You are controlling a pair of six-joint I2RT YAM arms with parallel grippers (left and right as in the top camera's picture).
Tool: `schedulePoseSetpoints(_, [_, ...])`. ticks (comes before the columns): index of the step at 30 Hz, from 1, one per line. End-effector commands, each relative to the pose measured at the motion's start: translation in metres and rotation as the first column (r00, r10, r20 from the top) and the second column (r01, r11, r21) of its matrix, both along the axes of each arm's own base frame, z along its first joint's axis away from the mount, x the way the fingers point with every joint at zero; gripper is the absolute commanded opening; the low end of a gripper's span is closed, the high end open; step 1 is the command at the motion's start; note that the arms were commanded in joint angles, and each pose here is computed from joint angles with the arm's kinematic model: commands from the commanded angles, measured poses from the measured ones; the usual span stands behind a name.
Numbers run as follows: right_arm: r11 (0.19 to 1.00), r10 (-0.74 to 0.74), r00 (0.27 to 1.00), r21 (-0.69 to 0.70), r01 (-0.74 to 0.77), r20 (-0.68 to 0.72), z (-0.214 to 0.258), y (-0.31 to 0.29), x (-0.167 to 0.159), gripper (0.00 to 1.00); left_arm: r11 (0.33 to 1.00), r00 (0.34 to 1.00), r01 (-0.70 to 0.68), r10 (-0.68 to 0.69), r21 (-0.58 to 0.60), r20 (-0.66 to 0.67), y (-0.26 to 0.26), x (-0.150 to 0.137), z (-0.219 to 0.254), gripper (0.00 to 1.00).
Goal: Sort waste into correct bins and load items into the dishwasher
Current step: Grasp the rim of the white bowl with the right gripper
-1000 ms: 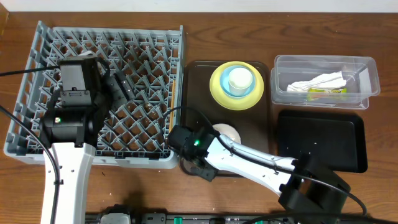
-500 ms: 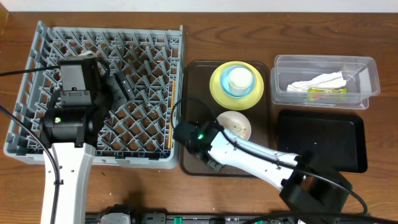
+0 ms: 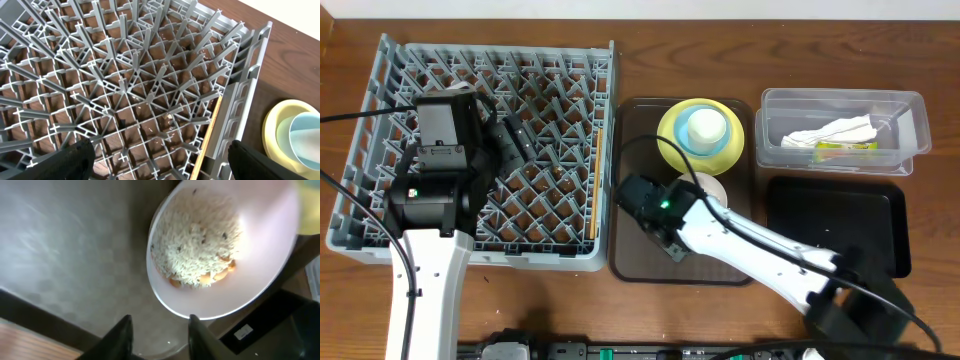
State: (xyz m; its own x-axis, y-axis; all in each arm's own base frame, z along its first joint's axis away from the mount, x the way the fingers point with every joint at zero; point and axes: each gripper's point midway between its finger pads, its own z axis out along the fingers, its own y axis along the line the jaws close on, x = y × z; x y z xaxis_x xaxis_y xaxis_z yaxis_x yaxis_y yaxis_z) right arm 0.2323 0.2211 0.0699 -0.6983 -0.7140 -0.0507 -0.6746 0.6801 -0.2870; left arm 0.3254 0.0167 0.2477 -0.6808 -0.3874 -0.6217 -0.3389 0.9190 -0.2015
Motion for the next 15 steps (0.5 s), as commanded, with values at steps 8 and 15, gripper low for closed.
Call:
schedulePoseSetpoints(8, [0.996,-0.027,1.000,0.085,0.026,0.016,-0.007,0.009,0.008,0.36,1.000,1.000,-0.009,0.009,0.003,0.024,0.002,0.001,0.010,0.88])
schedulePoseSetpoints(15, [0.993,-0.047,0.998,0.112,0.043,0.031,-0.027,0.005,0.012,0.33,1.000,1.000,-0.009,0.009,0.003,0.024,0.002,0.001,0.010,0.88])
